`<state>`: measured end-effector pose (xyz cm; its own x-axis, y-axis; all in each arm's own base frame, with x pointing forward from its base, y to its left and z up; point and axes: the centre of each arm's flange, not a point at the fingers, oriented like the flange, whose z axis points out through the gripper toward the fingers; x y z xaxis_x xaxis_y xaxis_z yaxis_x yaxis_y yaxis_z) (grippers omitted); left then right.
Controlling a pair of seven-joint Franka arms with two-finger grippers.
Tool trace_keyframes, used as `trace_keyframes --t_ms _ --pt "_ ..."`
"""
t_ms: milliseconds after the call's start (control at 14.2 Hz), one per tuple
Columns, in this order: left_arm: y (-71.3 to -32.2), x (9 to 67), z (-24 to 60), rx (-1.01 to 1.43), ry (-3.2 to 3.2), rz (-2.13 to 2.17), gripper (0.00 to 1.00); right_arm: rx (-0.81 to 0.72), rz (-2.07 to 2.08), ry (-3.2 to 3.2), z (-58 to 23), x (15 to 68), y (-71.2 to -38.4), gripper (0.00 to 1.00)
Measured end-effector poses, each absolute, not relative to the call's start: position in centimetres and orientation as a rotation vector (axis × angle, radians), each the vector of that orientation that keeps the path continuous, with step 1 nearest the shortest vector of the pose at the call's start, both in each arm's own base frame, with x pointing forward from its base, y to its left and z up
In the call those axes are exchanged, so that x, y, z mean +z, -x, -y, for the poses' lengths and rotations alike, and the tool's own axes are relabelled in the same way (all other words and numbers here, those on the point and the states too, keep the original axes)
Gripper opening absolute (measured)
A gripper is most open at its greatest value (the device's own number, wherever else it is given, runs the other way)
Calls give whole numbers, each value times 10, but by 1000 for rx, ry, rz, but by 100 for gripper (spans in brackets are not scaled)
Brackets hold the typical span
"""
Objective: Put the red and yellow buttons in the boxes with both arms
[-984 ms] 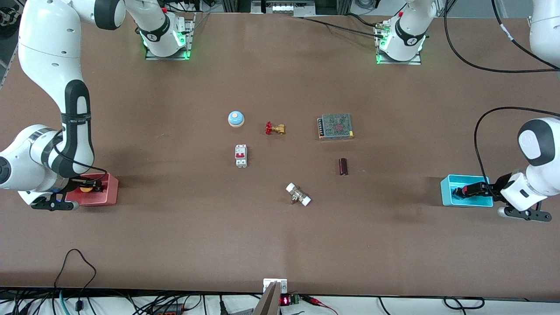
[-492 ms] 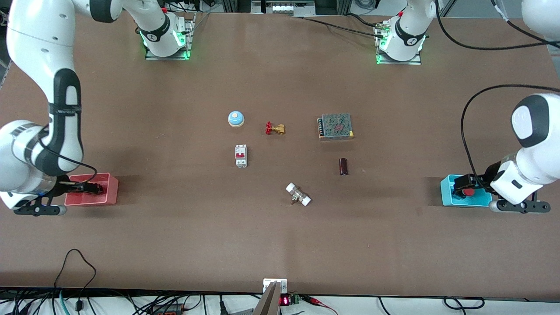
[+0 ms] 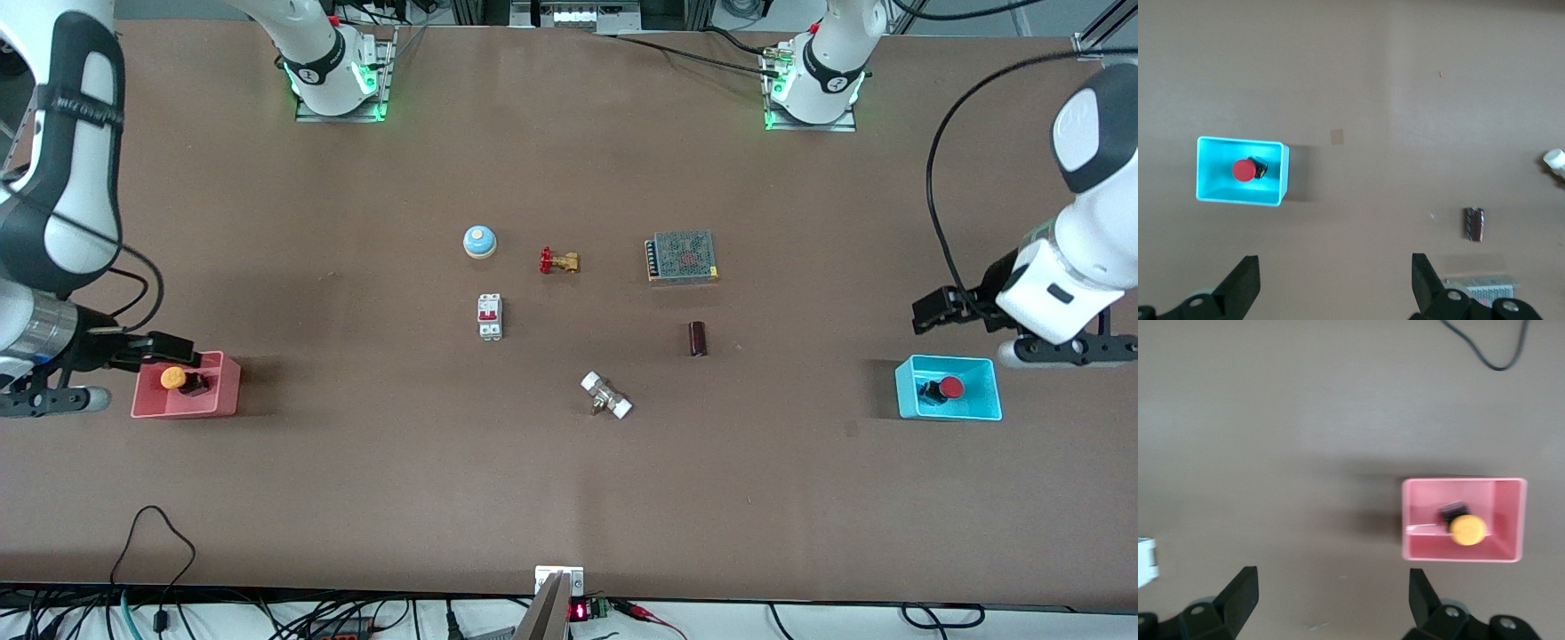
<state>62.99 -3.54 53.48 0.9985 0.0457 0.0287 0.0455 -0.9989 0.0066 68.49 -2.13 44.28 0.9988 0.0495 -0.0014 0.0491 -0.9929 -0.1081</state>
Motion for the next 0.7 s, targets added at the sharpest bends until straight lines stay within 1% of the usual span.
trace_keyframes --t_ms 141,281,422,562,703 --pt "-618 553 40 38 -3146 -64 100 28 74 3014 -21 462 -677 100" --pt "-610 566 39 41 -3154 -59 100 62 75 2988 -47 489 -662 100" --pt "-605 571 35 34 -3156 -44 100 94 73 2982 -45 521 -644 100" --pt "-604 575 25 37 -3136 -35 100 79 70 3009 -29 547 -631 100" --pt "-601 582 13 51 -3117 -35 100 63 61 3020 -18 559 -625 100"
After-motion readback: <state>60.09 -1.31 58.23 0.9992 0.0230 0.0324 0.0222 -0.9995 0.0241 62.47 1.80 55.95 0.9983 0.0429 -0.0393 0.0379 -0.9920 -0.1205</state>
